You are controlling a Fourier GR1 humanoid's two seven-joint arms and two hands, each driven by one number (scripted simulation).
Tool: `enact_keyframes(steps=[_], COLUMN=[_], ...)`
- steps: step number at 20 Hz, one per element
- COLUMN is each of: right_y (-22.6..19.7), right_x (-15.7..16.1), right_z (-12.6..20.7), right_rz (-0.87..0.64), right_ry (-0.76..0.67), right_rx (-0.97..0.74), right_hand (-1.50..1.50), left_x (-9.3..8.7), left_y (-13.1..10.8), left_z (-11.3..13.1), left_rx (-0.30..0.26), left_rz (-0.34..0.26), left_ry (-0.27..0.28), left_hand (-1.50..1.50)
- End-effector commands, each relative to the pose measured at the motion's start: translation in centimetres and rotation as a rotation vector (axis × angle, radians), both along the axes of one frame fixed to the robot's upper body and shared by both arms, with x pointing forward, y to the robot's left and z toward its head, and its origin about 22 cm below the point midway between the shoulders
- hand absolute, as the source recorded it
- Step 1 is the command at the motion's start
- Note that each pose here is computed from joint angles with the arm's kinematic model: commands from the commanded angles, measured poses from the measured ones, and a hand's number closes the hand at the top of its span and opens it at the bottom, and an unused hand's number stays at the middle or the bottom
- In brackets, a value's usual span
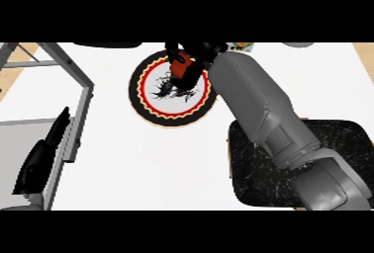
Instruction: Pick the bell pepper from the tray and place it in the plate
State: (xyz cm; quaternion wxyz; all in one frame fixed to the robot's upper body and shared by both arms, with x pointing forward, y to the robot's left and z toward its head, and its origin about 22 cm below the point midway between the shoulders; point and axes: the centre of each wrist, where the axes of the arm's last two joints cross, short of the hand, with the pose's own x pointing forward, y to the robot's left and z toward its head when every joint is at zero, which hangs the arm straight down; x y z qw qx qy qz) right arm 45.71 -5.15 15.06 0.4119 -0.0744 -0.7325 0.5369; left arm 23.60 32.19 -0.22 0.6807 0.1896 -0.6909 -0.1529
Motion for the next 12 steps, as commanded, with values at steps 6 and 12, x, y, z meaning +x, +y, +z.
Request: enact_keyframes(steps=[6, 12], right_y=[-1.0, -1.6], right_x=[-0.4, -0.7], right_z=[-3.7, -5.1], right_rz=[-0.166, -0.198], right_ry=[0.211, 0.231], right_rx=[0.067, 0.072], right_hand=[-1.5, -1.5], left_x=[1.8, 0.0], left_y=[-0.7, -1.7], left_z=[1.3, 0.2], left_rx=[0.0, -0.014], left_rz=[-0.052, -0.072], left_ry=[-0.028, 0.004], left_hand=[0.0, 0.0])
